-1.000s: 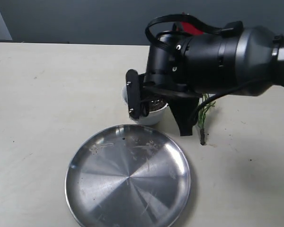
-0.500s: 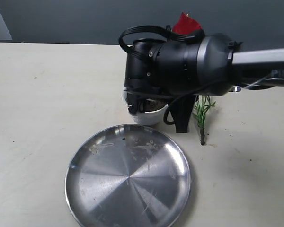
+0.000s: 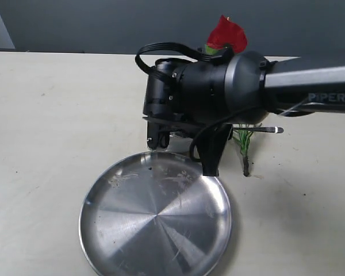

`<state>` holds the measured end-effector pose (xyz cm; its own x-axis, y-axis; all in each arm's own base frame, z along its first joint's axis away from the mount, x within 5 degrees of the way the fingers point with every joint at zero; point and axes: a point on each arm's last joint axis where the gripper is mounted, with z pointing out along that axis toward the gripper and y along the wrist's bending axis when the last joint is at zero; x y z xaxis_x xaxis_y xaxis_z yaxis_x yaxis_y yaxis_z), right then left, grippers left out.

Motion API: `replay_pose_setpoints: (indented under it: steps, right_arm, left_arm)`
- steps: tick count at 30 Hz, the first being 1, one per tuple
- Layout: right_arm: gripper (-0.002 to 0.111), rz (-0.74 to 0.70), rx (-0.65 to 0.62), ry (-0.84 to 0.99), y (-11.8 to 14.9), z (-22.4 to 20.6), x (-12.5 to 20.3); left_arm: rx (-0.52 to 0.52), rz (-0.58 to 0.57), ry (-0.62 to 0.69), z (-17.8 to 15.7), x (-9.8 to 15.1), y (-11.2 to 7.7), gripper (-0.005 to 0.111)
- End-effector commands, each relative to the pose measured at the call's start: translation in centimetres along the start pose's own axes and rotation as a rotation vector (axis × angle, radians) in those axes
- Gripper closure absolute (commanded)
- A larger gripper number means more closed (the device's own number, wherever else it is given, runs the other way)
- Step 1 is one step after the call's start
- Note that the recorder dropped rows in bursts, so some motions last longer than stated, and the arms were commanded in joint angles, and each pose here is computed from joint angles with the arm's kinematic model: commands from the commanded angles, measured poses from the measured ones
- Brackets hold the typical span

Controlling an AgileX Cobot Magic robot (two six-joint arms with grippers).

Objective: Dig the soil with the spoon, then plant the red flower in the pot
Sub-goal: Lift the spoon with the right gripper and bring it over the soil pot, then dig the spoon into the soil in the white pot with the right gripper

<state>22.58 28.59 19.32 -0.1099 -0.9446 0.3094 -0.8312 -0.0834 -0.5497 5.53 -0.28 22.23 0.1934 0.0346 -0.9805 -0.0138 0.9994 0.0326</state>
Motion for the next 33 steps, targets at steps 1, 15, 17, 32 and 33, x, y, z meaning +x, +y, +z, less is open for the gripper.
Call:
replay_pose_setpoints:
  steps: [1,15,17,32,33]
  right_arm:
    - [0.109,0.063,0.026,0.014,-0.9,-1.3,1.2]
    - [0.109,0.171,0.016,-0.007,-0.9,-1.3,1.1]
    - [0.109,0.277,0.015,-0.031,-1.3,-2.3,1.8]
    - [0.109,0.579,-0.198,-0.315,-1.7,-7.0,3.4]
    - [0.109,0.574,-0.180,-0.322,-1.9,-7.0,3.4]
  left_arm:
    - [0.007,-0.013,-0.009,0.0,-0.1,0.0,0.106]
    - [0.007,-0.013,-0.009,0.0,-0.1,0.0,0.106]
    - [0.007,-0.013,-0.009,0.0,-0.1,0.0,0.106]
    - [0.007,-0.013,-0.009,0.0,-0.1,0.0,0.106]
    - [0.007,-0.013,-0.009,0.0,-0.1,0.0,0.106]
